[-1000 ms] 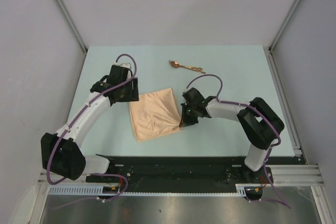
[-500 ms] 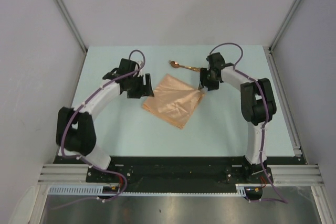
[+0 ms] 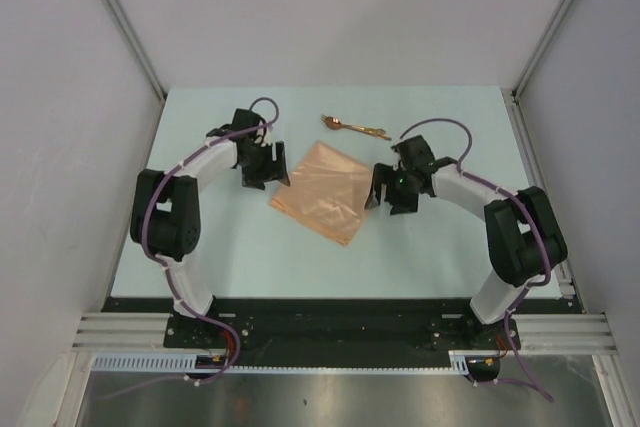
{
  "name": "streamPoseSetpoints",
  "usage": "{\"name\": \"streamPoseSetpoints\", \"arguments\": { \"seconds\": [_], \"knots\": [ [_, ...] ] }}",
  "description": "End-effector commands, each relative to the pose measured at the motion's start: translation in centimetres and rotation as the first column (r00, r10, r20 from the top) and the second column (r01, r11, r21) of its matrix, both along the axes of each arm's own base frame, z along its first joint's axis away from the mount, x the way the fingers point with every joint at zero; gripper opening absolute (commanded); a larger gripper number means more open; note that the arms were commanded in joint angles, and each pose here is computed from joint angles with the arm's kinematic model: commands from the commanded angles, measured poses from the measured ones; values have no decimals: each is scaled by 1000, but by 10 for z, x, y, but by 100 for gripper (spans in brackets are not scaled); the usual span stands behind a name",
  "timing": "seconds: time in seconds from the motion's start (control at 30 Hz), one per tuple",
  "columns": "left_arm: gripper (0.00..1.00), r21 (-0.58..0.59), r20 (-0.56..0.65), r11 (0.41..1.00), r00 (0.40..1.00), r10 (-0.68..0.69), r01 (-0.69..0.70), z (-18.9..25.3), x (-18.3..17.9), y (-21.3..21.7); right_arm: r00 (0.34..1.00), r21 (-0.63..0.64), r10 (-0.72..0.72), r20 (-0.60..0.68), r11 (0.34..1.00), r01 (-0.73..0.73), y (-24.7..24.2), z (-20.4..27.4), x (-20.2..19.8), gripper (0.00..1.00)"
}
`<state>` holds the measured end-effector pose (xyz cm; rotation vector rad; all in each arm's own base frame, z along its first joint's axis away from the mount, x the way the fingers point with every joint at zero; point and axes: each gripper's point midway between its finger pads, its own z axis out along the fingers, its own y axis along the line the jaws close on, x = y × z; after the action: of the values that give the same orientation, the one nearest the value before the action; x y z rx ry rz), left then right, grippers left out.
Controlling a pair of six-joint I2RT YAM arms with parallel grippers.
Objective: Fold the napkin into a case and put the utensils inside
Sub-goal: Move the square folded napkin to the center of the board.
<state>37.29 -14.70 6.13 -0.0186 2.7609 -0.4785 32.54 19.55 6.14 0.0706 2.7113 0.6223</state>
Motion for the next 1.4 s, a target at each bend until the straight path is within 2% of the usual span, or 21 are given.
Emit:
{"name": "streamPoseSetpoints", "arguments": {
  "seconds": [0.0, 0.13, 0.3, 0.4, 0.43, 0.5, 0.63, 0.7, 0.77, 0.8, 0.83, 0.9, 0.97, 1.0, 1.07, 1.13, 1.2, 1.23, 1.27, 1.3, 1.37],
  "knots": [
    [76, 18, -28, 1000, 1000, 7, -7, -14, -1, 19, 998, 190, 55, 41, 980, -62, 52, 20, -20, 81],
    [73, 23, -81, 1000, 997, 7, -5, -34, -10, 21, 997, 202, 72, 36, 976, -77, 58, 18, -31, 80],
    [68, -45, -135, 999, 991, -7, 1, -49, -30, 12, 997, 205, 74, 27, 976, -78, 56, 13, -37, 80],
    [63, -53, -146, 999, 989, -1, -7, -53, -32, 10, 997, 206, 72, 21, 976, -75, 55, 9, -41, 80],
    [55, -53, -141, 998, 990, 7, -15, -52, -31, 10, 997, 206, 73, 21, 975, -76, 55, 8, -42, 79],
    [49, -53, -151, 998, 989, 13, -21, -54, -35, 11, 998, 197, 66, 13, 978, -67, 52, 3, -44, 79],
    [28, -81, -167, 996, 985, 30, -44, -56, -49, 9, 999, 174, 31, 7, 984, -32, 42, -2, -42, 79],
    [23, -90, -175, 994, 983, 48, -64, -56, -63, 11, 1000, 166, 3, 9, 986, -5, 33, -4, -34, 79],
    [7, -116, -167, 989, 983, 73, -93, -53, -69, 8, 1000, 160, -21, 12, 987, 19, 27, -4, -25, 79],
    [1, -119, -200, 986, 976, 91, -117, -62, -86, 9, 999, 157, -32, 21, 987, 28, 21, -4, -19, 79],
    [0, -166, -159, 975, 980, 123, -149, -51, -83, 4, 999, 152, -39, 15, 988, 36, 19, -7, -15, 79],
    [0, -211, -205, 951, 961, 185, -228, -58, -107, -1, 998, 155, -42, 39, 987, 36, 18, -1, -1, 79],
    [0, -262, -179, 928, 958, 224, -266, -47, -122, -9, 997, 155, -47, 58, 987, 38, 19, 2, 14, 79],
    [0, -285, -212, 902, 939, 269, -323, -57, -141, -13, 997, 153, -47, 62, 987, 37, 20, 2, 19, 79],
    [0, -327, -169, 891, 947, 274, -316, -48, -155, -27, 996, 153, -52, 66, 987, 42, 22, 0, 35, 79],
    [3, -349, -182, 875, 940, 287, -335, -51, -174, -37, 996, 151, -42, 74, 988, 31, 24, -2, 46, 79],
    [16, -358, -175, 872, 942, 288, -333, -46, -181, -38, 996, 157, -25, 87, 988, 11, 30, -2, 61, 79],
    [36, -348, -173, 878, 943, 286, -330, -45, -184, -37, 995, 155, -10, 96, 988, -5, 31, -2, 65, 79],
    [46, -352, -154, 882, 949, 276, -313, -39, -185, -35, 996, 154, -2, 86, 988, -12, 32, -7, 68, 77],
    [58, -305, -154, 902, 950, 270, -306, -40, -189, -28, 994, 158, 5, 106, 987, -22, 33, -2, 76, 76],
    [66, -282, -83, 916, 959, 272, -284, -20, -178, -23, 991, 155, 46, 128, 986, -65, 36, -3, 81, 72]
  ]
}}
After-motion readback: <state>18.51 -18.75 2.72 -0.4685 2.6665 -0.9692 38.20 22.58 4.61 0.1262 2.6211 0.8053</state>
